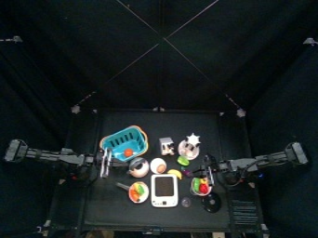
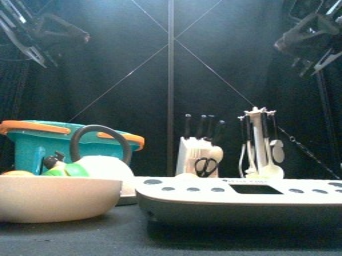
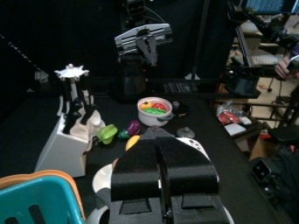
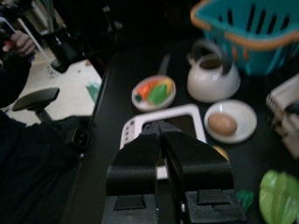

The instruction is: Grab kettle lid

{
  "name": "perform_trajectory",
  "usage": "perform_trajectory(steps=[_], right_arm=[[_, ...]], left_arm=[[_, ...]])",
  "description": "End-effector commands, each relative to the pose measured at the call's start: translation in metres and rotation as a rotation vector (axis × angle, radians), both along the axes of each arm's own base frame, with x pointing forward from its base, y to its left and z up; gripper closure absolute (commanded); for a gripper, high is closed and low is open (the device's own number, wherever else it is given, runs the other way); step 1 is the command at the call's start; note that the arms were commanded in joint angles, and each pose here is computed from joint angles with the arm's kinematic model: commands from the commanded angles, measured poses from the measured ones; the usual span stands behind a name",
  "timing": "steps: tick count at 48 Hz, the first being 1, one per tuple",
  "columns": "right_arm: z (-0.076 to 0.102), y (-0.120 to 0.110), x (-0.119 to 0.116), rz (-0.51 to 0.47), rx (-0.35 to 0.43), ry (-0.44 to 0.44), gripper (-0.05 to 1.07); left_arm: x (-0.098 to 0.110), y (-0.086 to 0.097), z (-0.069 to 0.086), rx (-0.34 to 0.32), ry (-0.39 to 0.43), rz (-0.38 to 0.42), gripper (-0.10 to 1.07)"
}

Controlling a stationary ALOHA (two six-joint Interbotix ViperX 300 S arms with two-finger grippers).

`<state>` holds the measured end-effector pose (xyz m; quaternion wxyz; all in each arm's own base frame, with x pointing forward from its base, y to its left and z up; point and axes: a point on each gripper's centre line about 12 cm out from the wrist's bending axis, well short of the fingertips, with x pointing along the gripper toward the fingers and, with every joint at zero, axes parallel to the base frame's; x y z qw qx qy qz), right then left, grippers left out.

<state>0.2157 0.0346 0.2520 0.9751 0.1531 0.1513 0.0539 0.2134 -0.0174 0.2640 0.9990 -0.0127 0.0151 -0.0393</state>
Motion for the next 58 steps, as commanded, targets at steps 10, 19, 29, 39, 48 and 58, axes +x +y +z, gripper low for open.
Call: perform_trajectory(steps=[10,19,29,39,48,58], right_arm=[[-0.029,0.035,-0.009,0.123,0.039,0.317,0.95],[-0.031,0.045,-0.006,0.160,0.008,0.399,0.85],[-0.026,0.040,0.005,0.142,-0.106,0.516,0.68],[-0.010,0.029,0.020,0.068,-0.082,0.668,0.51],[-0.001,0.034,0.026,0.059,0.030,0.743,0.40],[-0.014,0.048,0.026,0.090,0.001,0.792,0.31]], left_arm=[[0.008,-0.009,-0.004,-0.004,-0.026,-0.035,0.76],[0.009,-0.009,-0.004,-0.007,-0.032,-0.034,0.76],[0.008,-0.008,-0.008,-0.024,-0.021,-0.026,0.76],[0.006,-0.006,-0.016,-0.052,0.004,-0.010,0.76],[0.005,-0.005,-0.018,-0.049,0.008,-0.009,0.76],[0.004,-0.005,-0.020,-0.049,0.013,-0.008,0.76]])
